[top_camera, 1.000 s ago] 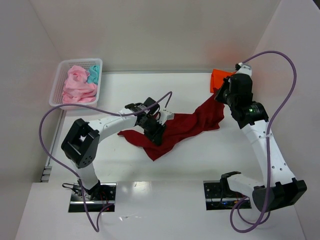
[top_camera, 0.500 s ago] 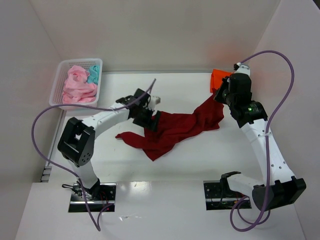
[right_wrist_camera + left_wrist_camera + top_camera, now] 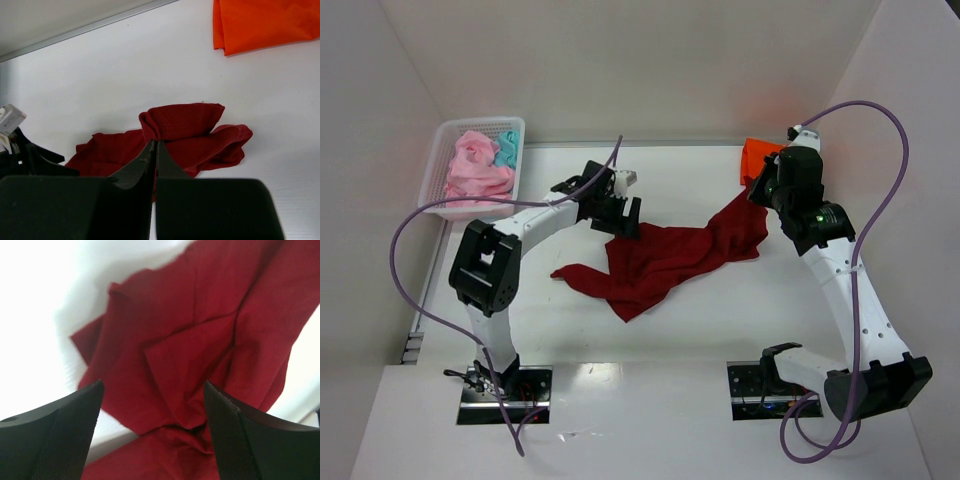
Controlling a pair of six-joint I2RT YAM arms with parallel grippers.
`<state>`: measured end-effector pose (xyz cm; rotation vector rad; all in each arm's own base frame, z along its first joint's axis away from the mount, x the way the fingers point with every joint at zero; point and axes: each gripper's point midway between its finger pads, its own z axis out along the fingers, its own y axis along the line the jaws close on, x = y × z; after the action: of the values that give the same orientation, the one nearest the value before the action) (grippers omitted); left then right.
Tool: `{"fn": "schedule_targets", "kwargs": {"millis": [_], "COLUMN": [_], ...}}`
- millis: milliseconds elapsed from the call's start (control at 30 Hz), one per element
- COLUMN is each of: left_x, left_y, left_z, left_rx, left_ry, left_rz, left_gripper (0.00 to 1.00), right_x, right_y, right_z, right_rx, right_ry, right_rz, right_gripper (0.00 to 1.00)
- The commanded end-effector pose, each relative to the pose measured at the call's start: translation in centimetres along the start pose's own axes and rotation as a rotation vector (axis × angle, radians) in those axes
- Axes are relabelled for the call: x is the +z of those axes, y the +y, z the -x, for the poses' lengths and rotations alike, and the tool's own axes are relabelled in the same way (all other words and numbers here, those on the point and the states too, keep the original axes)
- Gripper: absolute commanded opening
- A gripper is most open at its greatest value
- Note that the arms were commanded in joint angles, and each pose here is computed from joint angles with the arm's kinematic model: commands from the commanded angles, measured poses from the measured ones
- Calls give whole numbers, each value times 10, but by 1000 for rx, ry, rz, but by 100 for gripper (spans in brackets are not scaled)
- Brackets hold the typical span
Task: Fold and stack the t-shirts
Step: Flatten out the tshirt
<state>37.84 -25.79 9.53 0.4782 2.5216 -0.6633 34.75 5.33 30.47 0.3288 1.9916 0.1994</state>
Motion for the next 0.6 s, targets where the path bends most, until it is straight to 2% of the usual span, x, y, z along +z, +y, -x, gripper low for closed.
{"fn": "schedule_targets", "kwargs": {"millis": [0,233,567], "left_x": [9,21,44], "left_y": [-17,-27,-21], "left_z": [-3,-22,-44], "left_rx": [8,11,-3], "left_ry": [30,95,163], "left_rz": [-125,-210,-188], "left_gripper": [86,81,78], "right_x": [0,3,2], "right_y": [-3,-3,-4], "right_z": [10,8,6], "right_rx": [-2,-3,-5], "right_ry": [-44,-36,-28], "right_rz": [-8,-11,-15], "right_gripper": [1,1,1]}}
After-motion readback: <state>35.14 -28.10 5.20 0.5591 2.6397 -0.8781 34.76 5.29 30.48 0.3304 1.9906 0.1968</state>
